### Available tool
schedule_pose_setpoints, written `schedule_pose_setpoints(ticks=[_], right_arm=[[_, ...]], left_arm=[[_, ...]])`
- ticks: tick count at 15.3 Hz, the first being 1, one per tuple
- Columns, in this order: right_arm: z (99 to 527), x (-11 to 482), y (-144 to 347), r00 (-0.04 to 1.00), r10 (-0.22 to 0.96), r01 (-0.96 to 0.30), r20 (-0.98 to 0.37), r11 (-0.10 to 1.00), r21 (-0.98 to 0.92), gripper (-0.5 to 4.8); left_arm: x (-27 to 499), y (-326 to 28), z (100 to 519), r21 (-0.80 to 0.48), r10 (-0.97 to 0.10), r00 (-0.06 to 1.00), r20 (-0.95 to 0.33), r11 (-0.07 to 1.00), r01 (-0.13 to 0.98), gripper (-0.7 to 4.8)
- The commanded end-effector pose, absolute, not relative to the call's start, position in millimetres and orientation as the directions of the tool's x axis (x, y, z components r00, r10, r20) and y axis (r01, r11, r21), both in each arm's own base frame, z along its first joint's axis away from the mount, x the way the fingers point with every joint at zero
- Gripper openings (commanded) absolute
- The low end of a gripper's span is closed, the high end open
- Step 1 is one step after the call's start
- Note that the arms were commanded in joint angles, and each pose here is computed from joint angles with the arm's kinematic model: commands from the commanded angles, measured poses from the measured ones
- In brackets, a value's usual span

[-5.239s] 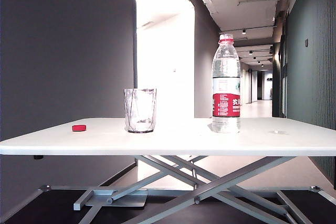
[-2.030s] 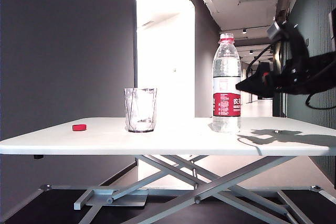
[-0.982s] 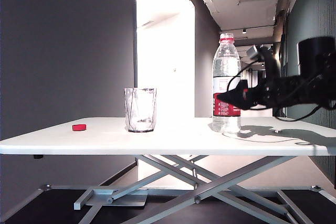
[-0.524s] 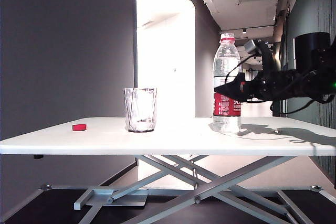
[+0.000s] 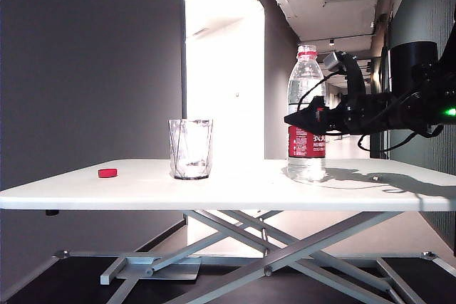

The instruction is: Pick up the mineral water bottle on the table and pour water into the mug until it's half full.

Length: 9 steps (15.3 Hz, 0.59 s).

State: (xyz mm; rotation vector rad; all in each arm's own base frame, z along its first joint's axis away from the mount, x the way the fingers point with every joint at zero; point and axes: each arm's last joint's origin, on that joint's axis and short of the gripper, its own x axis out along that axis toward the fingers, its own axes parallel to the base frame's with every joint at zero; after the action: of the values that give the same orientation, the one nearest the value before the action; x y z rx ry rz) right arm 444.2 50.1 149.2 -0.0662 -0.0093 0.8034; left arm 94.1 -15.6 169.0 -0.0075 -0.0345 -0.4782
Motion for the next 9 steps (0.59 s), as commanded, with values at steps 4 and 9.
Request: schedule_pose_setpoints(ticks=[4, 9], right_arm=[[154.3, 445.2, 52.7, 0.718, 0.696, -0.693, 0.007, 0.716, -0.08, 4.79], [154.7, 445.3, 52.5, 0.723, 0.691, -0.688, 0.01, 0.721, -0.083, 4.65]], left_arm=[[93.9, -15.8, 169.5, 0.006, -0.465, 0.885, 0.033, 0.885, 0.465, -0.05], [93.9, -15.8, 169.4, 0.008, -0.465, 0.885, 0.032, 0.885, 0.465, -0.05]])
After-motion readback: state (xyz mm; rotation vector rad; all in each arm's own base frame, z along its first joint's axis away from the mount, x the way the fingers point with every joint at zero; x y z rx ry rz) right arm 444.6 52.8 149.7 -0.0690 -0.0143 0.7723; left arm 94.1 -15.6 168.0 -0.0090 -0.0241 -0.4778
